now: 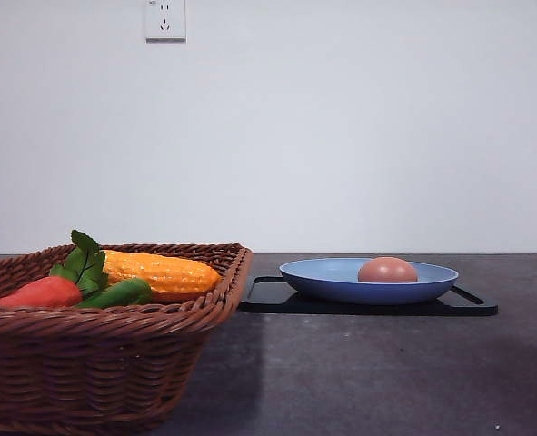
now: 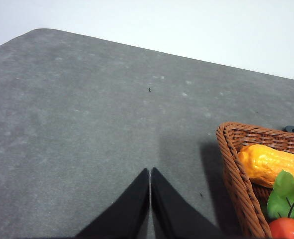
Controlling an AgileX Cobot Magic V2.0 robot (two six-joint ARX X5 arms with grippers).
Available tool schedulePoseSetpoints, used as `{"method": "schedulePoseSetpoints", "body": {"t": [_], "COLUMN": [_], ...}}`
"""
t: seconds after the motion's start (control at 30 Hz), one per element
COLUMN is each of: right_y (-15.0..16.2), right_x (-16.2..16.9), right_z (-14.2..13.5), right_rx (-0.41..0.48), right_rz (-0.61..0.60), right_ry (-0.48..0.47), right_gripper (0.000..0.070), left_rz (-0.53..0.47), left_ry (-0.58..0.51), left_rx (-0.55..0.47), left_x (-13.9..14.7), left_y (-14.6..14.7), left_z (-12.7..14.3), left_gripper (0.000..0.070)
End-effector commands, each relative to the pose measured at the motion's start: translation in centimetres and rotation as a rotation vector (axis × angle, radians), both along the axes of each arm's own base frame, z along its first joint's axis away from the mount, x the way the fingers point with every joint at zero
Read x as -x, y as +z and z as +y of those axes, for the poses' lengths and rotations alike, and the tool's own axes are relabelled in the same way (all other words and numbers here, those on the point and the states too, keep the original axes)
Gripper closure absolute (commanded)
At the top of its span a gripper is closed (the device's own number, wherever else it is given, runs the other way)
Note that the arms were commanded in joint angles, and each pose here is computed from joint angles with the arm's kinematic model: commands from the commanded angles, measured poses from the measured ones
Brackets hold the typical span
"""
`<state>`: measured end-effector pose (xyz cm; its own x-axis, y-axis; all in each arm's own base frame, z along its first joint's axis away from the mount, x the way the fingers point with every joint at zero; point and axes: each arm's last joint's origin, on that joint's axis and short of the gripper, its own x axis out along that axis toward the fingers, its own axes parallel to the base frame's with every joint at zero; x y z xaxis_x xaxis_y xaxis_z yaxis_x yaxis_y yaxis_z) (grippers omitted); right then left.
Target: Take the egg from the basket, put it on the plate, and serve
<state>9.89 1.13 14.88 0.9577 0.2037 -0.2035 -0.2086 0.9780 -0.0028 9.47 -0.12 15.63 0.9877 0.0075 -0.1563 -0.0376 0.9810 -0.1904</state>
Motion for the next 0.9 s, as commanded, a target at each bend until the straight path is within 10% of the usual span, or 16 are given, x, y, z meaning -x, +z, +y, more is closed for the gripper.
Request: {"method": "schedulePoseSetpoints", "body": {"t": [0.0, 0.87], "right_y": [-0.11, 0.34], "right_x": [0.08, 0.30], "right_z": [-0.02, -0.22], "right_rx": [0.006, 0.005], "right_rz": [-0.008, -0.064], "right_ry": [0.001, -0.075], "right_gripper": [0.0700, 0.0700], "left_rz": [0.040, 0.037], "left_ry": [-0.001, -0.001], "left_rx": [0.001, 0.001], "left_x": [-0.07, -0.07], "left_y": [-0.90, -0.87], "left_z": [0.00, 0.00], "left_gripper": [0.0700, 0.0700]}}
